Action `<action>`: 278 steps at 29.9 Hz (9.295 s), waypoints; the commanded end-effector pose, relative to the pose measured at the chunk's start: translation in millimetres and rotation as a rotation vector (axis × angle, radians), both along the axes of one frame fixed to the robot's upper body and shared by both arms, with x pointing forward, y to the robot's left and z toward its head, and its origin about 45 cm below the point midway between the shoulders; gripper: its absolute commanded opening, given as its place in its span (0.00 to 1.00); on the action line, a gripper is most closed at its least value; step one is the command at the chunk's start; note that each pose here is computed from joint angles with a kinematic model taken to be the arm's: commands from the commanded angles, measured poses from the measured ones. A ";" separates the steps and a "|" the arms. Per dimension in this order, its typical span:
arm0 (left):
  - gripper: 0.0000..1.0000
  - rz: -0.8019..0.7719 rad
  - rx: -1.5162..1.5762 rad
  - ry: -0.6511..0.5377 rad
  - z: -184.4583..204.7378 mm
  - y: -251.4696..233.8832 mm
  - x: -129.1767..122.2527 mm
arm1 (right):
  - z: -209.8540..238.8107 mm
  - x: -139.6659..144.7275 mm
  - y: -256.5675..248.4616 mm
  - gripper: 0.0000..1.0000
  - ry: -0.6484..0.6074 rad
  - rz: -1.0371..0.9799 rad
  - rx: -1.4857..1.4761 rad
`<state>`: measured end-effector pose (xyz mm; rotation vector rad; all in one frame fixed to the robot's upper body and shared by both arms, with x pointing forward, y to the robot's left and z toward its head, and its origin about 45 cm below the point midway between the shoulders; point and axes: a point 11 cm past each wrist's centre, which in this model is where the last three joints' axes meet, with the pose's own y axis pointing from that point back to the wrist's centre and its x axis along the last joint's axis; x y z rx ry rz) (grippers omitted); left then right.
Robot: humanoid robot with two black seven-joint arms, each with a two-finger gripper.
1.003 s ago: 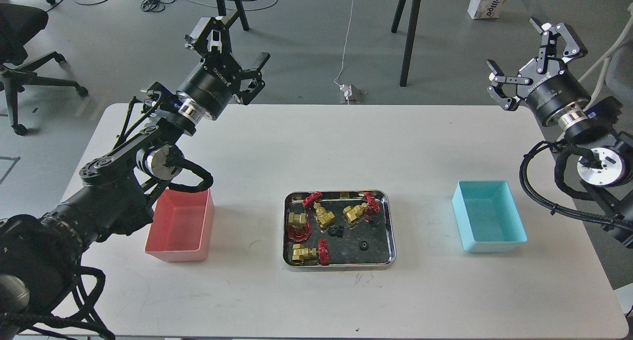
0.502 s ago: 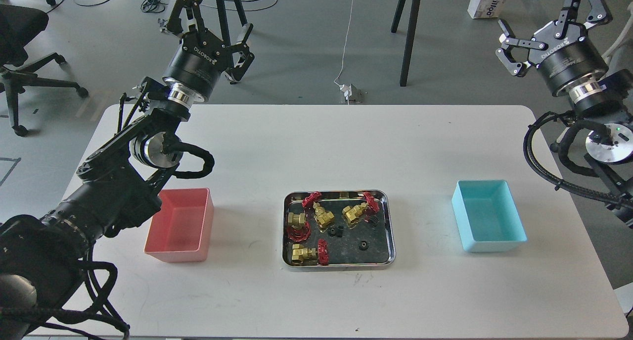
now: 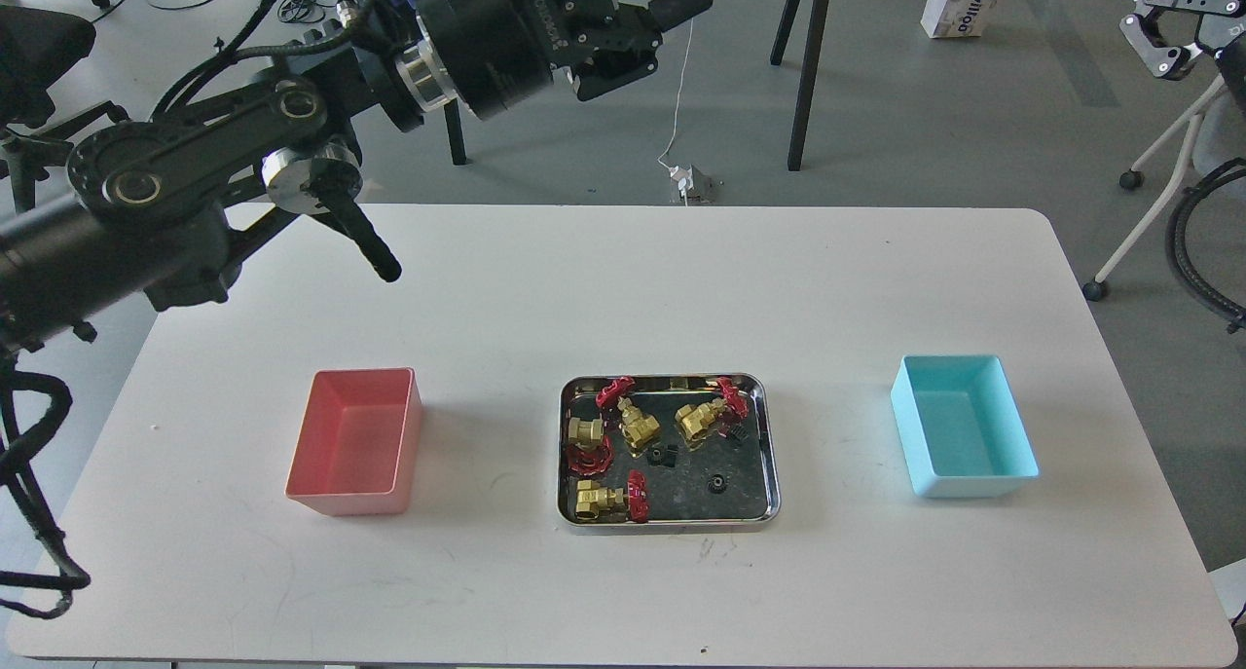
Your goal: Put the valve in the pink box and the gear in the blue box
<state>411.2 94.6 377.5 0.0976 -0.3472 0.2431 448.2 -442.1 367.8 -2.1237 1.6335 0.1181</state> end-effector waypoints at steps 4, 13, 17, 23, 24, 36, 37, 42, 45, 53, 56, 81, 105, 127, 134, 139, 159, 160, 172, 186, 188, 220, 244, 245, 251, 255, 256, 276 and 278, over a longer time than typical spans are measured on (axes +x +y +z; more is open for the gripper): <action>1.00 -0.179 0.711 -0.322 -49.7 23.0 -11.9 | -30.7 -5.1 5.4 1.00 0.124 0.038 -0.001; 0.99 -0.276 0.923 -0.578 -150.8 56.2 -27.9 | -14.6 9.4 55.4 1.00 0.228 0.215 -0.079; 0.99 -0.284 0.897 -0.542 -185.8 64.5 -45.9 | 35.2 31.2 98.8 1.00 0.157 0.303 -0.111; 0.99 -0.304 0.872 -0.536 -215.5 70.4 -64.1 | 34.5 45.1 121.1 1.00 0.187 0.317 -0.118; 0.99 -0.301 0.871 -0.537 -217.5 71.4 -64.5 | 29.0 45.2 120.5 1.00 0.198 0.314 -0.115; 0.93 -0.280 0.873 -0.580 -256.0 76.6 -66.8 | -19.0 31.6 96.0 1.00 0.295 0.277 -0.101; 0.93 -0.278 0.873 -0.587 -256.1 75.7 -65.5 | -21.0 30.7 94.8 1.00 0.299 0.275 -0.098; 0.89 -0.269 0.887 -0.605 -261.3 75.5 -59.7 | -29.2 28.0 91.2 1.00 0.314 0.269 -0.093; 0.85 -0.263 0.895 -0.610 -266.1 77.4 -58.4 | -30.3 27.7 90.6 1.00 0.316 0.268 -0.091; 0.75 -0.298 0.904 -0.610 -275.5 81.0 -66.4 | -33.8 26.6 89.6 1.00 0.322 0.266 -0.090; 0.72 -0.298 0.903 -0.607 -276.4 80.9 -67.3 | -36.8 25.7 88.8 1.00 0.328 0.264 -0.089; 0.15 -0.285 0.872 -0.657 -271.5 72.6 -64.3 | -51.7 20.8 83.9 1.00 0.355 0.254 -0.079; 0.13 0.079 0.870 -0.673 -150.9 202.3 -41.5 | 30.4 62.7 109.9 1.00 0.299 0.028 -0.025; 0.14 0.077 1.051 -0.513 -211.8 298.4 -102.0 | -23.4 44.6 76.1 1.00 0.389 0.002 -0.027; 0.18 0.046 1.041 -0.500 -225.3 288.3 -104.1 | -29.6 40.4 67.0 1.00 0.404 -0.014 -0.028; 0.26 0.023 1.033 -0.487 -236.6 280.6 -107.3 | -31.4 38.7 62.9 1.00 0.408 -0.020 -0.014; 0.67 0.208 0.821 -0.506 -166.0 241.9 -64.2 | -19.1 37.2 91.5 1.00 0.336 0.123 -0.283; 0.67 0.215 0.781 -0.479 -157.3 232.2 -61.3 | -13.7 38.1 98.1 1.00 0.311 0.150 -0.385; 0.82 0.201 -0.322 0.188 -10.3 99.4 -37.1 | -81.2 -15.1 231.0 0.99 0.078 0.706 -1.705; 0.89 0.225 -0.729 0.443 -56.7 48.1 -16.0 | -183.7 -102.5 296.2 0.55 -0.168 1.252 -2.229; 0.89 0.228 -0.733 0.447 -58.0 48.2 -16.1 | -193.2 -107.1 300.0 0.54 -0.175 1.279 -2.236; 0.91 0.261 -0.742 0.505 -83.8 45.0 -19.9 | -269.3 -125.1 331.0 0.50 -0.106 1.376 -2.239; 0.91 0.256 -0.749 0.514 -85.0 40.3 -20.2 | -208.6 -80.2 299.8 0.15 -0.057 1.175 -2.196; 0.92 0.256 -0.749 0.514 -85.0 40.3 -20.2 | -194.5 -70.0 286.6 0.15 -0.035 1.119 -2.185; 0.92 0.251 -0.750 0.517 -85.5 37.6 -21.0 | -152.3 -44.0 175.1 0.15 0.194 0.892 -2.201; 0.92 0.234 -0.758 0.532 -86.8 27.7 -23.8 | -157.0 -52.5 127.5 0.16 0.316 0.868 -2.224; 0.92 0.231 -0.758 0.535 -87.2 26.3 -24.3 | -158.3 -54.9 121.4 0.16 0.333 0.870 -2.226; 0.92 0.258 -0.755 0.531 -91.2 32.1 -19.3 | -156.0 -57.2 110.2 1.00 0.395 0.785 -2.122; 0.92 0.281 -0.742 0.526 -94.6 38.5 -15.3 | -134.2 -44.8 112.6 1.00 0.385 0.705 -2.014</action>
